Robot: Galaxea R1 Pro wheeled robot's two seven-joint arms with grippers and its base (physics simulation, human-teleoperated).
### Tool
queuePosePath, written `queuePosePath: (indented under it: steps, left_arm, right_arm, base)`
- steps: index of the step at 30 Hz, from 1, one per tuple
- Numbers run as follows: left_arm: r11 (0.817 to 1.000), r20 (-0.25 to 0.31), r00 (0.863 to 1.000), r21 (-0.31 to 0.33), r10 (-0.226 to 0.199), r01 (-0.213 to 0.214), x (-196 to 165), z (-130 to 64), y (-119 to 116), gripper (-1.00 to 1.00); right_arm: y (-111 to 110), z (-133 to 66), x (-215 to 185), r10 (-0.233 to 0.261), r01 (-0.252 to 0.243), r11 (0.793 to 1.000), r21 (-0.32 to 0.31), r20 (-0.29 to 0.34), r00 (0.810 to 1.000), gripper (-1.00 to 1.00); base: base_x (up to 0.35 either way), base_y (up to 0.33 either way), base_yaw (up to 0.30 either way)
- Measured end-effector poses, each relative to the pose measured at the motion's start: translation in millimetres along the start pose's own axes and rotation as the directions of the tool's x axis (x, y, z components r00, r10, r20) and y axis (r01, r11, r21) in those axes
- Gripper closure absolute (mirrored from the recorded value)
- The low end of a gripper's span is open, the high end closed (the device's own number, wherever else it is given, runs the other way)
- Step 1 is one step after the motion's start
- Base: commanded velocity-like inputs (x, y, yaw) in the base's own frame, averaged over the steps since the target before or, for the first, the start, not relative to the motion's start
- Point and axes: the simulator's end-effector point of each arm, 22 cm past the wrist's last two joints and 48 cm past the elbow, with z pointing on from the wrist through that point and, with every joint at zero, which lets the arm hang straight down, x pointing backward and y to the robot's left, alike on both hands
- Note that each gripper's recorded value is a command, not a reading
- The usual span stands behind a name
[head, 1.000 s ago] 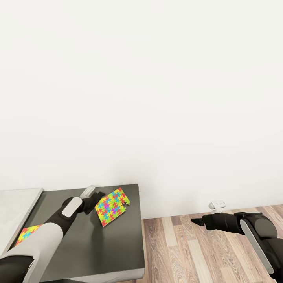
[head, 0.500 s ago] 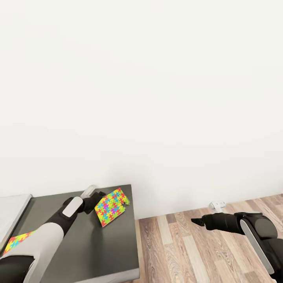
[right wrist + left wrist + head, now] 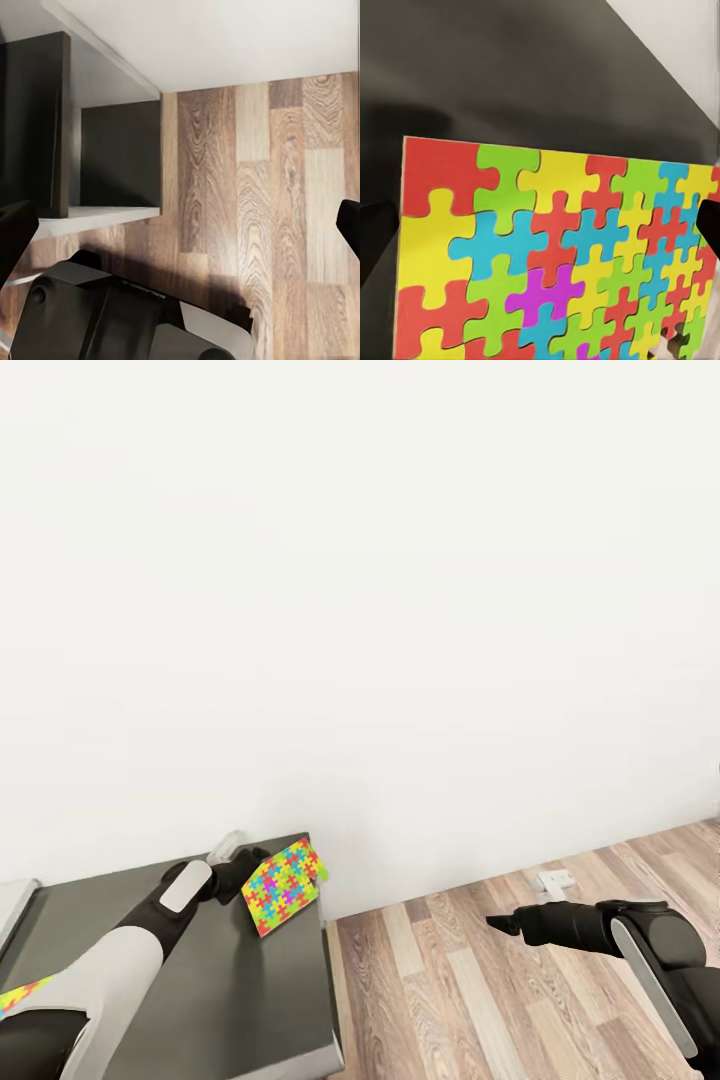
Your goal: Put all the toys in the child's room - the three board games (two on the bed and one on the table), the two jigsaw puzzles on the table, and the tennis ball on the table - inside the toy box on the table in the child's room.
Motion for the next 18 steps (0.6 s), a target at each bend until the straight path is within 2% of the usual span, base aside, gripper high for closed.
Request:
queuePosePath:
  steps: [18]
  left_arm:
    - [1.000,0.001,1.000,-0.001,0.000,0.000,-0.7,-0.2,0.6,-1.00]
  right_arm:
    - [0.4,0.3,0.3,0.000,0.000,1.000,-0.001,-0.001,1.000,-1.00]
  base:
    - [0.000,0.000,-0.035]
